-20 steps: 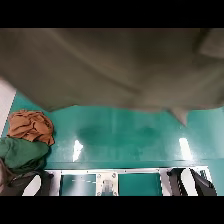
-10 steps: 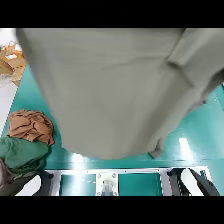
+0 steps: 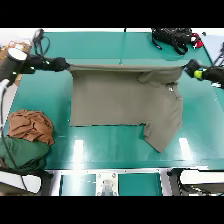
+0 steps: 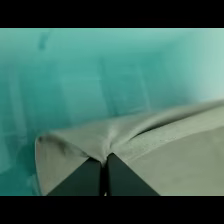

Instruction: Fold the shirts.

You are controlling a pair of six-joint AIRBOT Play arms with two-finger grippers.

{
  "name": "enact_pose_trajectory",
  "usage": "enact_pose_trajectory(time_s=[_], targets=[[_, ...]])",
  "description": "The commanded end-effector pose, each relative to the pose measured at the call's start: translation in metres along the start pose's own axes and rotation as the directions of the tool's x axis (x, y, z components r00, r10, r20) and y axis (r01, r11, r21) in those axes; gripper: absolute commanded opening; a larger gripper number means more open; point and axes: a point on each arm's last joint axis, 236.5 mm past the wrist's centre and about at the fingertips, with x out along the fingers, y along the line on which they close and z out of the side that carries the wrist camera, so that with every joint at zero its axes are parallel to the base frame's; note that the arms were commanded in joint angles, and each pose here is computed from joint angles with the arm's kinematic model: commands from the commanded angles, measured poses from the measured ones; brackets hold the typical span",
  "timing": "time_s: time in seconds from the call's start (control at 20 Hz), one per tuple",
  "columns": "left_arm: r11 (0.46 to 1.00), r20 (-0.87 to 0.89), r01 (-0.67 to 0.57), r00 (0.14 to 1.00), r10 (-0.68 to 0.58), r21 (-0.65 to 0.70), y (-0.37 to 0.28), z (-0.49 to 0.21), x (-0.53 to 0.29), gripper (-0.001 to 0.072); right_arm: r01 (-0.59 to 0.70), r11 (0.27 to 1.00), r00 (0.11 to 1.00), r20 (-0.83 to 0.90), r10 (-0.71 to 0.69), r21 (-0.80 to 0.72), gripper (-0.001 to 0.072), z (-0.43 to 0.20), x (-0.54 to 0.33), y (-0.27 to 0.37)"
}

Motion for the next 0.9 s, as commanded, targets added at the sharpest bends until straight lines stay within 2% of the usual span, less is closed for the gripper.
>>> enact_pose_trajectory(time_s=[0.0,0.15,0.3,0.6,0.65,0.7,0.75,0.8,0.85], targets=[[0.997,0.002,-0.059,0.998,0.059,-0.046,0.033,-0.014,0.036,0.0025,0.007,1.000,0.995,-0.101,-0.004,0.025,0.0023,-0.022,0.052,-0.030],[0.998,-0.079,-0.064,0.995,0.061,-0.029,0.040,-0.038,0.045,0.0025,0.085,0.995,0.979,-0.182,-0.092,-0.046,0.0022,-0.038,0.046,-0.054],[0.998,-0.173,-0.048,0.984,0.040,-0.038,0.043,-0.068,0.055,0.0025,0.182,0.976,0.927,-0.309,-0.211,-0.121,0.0022,-0.069,0.031,-0.087],[0.995,-0.265,-0.027,0.964,0.002,-0.091,0.043,-0.097,0.064,0.0028,0.198,0.973,0.918,-0.326,-0.227,-0.122,0.0024,-0.080,0.033,-0.094],[0.995,-0.274,-0.020,0.962,-0.008,-0.098,0.041,-0.099,0.063,0.0145,0.192,0.974,0.919,-0.327,-0.220,-0.117,0.0042,-0.080,0.033,-0.092],[0.994,-0.288,-0.009,0.957,-0.022,-0.105,0.037,-0.102,0.062,0.0464,0.180,0.978,0.921,-0.330,-0.205,-0.107,0.0155,-0.078,0.033,-0.087],[0.992,-0.307,-0.001,0.951,-0.038,-0.126,0.033,-0.104,0.058,0.0557,0.167,0.981,0.921,-0.340,-0.192,-0.101,0.0201,-0.076,0.030,-0.081],[0.992,-0.336,0.022,0.939,-0.065,-0.128,0.027,-0.105,0.051,0.0560,0.157,0.982,0.919,-0.350,-0.183,-0.100,0.0212,-0.071,0.023,-0.074],[0.989,-0.372,0.041,0.924,-0.091,-0.140,0.022,-0.104,0.040,0.0559,0.155,0.982,0.916,-0.357,-0.183,-0.104,0.0271,-0.063,0.013,-0.068]])
